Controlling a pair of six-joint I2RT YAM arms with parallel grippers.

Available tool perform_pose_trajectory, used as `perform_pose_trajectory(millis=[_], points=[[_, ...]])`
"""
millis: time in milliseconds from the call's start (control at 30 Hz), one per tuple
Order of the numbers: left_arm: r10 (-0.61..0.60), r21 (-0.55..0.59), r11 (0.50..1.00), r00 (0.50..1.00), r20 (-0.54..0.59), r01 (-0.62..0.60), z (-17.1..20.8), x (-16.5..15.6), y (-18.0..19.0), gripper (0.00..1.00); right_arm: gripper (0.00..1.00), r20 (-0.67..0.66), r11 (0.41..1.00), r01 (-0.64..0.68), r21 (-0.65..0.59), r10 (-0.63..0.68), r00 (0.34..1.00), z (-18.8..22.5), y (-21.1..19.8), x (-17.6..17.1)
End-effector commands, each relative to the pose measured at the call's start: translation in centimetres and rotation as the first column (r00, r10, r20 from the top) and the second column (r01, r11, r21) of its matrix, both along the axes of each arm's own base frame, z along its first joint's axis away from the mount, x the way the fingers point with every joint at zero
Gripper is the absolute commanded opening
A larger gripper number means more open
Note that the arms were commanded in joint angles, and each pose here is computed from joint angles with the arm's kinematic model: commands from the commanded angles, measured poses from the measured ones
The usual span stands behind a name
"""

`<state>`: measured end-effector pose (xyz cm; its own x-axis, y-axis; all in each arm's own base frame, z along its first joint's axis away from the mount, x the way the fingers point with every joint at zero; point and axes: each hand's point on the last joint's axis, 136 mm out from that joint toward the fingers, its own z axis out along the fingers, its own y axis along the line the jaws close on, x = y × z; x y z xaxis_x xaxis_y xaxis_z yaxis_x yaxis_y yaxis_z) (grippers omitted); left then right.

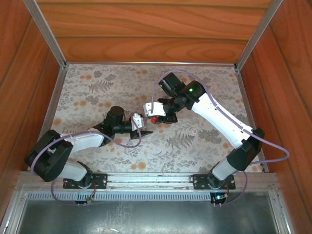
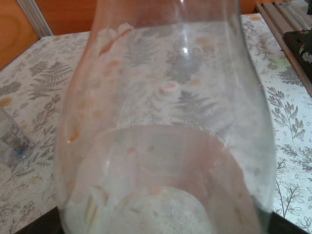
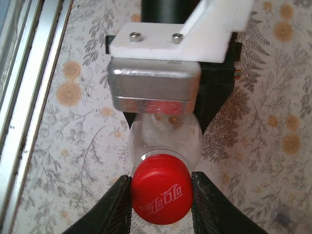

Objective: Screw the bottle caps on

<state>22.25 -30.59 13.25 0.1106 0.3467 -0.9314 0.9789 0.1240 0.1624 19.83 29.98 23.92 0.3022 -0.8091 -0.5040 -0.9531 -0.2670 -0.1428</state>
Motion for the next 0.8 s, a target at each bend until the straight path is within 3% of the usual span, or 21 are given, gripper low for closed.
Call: perform_pose_trajectory(millis=[0,133,333,533,600,700,767], points=[[0.061,0.029,0.998,0.998,-0.003,-0.060,-0.7,0.8,0.7,0.56,0.12,-0.112,0.985,0.150,0.081,-0.141,0.984,1.8,1.1,-0.7],[0.077,0.038,0.996,0.997,0.008,-0.077,-0.8,1.2,0.7,0.56,0.12,-0.225,0.960,0.264,0.097,-0.237,0.945,2.5,1.3,-1.5],[0.127,0.048,0.991,0.991,0.033,-0.129,-0.5,2.4,0.8,0.56,0.12,-0.376,0.861,0.509,-0.015,-0.476,0.795,2.2,1.1,-1.1],[0.219,0.067,0.973,0.974,0.062,-0.223,-0.5,3.9,1.6,0.56,0.13,-0.456,0.676,0.720,-0.157,-0.697,0.554,2.0,0.5,-0.2],[0.229,0.070,0.970,0.971,0.068,-0.234,-0.5,4.1,1.7,0.56,0.13,-0.465,0.580,0.789,-0.205,-0.767,0.443,1.8,0.2,0.3],[0.232,0.070,0.969,0.970,0.069,-0.237,-0.5,4.1,1.8,0.56,0.13,-0.471,0.512,0.822,-0.250,-0.805,0.359,1.6,0.0,0.4],[0.228,0.069,0.970,0.971,0.065,-0.233,-0.5,4.0,1.7,0.56,0.15,-0.477,0.513,0.821,-0.252,-0.804,0.355,1.7,0.0,0.3]])
